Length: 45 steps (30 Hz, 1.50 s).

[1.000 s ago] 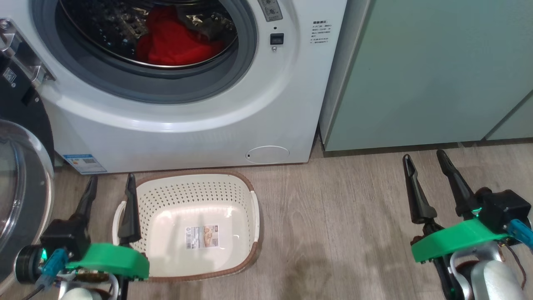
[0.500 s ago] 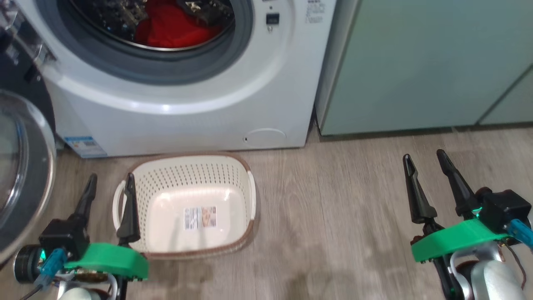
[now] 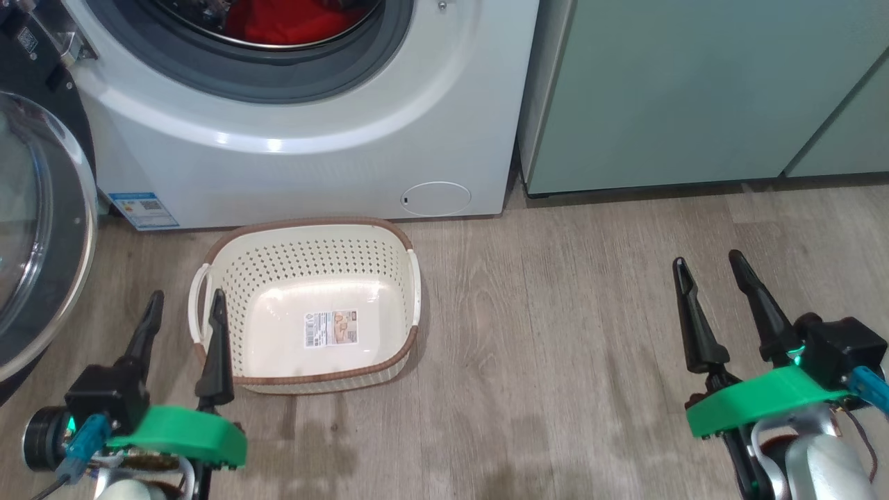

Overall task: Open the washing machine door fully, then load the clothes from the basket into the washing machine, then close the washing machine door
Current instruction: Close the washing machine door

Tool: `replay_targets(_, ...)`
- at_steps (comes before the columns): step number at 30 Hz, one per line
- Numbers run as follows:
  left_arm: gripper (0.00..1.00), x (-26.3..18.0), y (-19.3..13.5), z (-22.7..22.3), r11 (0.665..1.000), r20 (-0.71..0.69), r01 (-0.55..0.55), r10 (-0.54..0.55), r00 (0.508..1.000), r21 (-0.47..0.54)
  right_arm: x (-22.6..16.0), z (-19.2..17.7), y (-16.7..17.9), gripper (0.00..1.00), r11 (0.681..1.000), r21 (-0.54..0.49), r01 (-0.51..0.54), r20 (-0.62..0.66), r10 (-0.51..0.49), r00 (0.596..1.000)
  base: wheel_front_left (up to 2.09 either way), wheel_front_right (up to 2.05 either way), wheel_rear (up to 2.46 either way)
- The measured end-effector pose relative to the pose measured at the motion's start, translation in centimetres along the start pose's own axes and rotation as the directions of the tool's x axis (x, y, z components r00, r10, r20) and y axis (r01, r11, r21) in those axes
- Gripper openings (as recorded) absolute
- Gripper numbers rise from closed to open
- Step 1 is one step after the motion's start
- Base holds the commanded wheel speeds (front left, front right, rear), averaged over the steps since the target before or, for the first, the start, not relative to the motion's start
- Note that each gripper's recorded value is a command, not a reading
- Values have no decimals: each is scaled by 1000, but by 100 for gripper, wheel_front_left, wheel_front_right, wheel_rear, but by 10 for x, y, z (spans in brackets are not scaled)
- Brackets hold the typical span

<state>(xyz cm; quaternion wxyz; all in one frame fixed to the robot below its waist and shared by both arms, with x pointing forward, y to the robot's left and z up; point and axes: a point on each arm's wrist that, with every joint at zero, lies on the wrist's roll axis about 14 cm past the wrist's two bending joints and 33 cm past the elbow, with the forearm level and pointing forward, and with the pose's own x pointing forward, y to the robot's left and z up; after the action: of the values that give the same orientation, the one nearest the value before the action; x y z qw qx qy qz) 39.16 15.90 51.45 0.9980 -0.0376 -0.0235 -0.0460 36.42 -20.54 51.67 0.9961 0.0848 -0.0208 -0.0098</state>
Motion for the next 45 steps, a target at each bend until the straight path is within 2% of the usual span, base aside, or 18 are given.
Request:
replay_targets(31,100,-6,2,-2,1000,-11,0,0,1000,-7,3,-1,3,100,1000,12,-9,6,9,1000,0,0,0)
replay_targets(38,100,-20,24,8,997,21,-77,77,997,-4,18,-4,32,100,995,23,-98,2,98,995,0,0,0)
replay_targets(42,100,-38,46,13,987,36,-158,158,987,1,30,-6,60,100,984,25,-179,-5,179,984,0,0,0)
replay_targets(45,100,-60,68,18,968,46,-249,249,967,-12,39,-9,91,100,963,36,-266,-14,267,964,0,0,0)
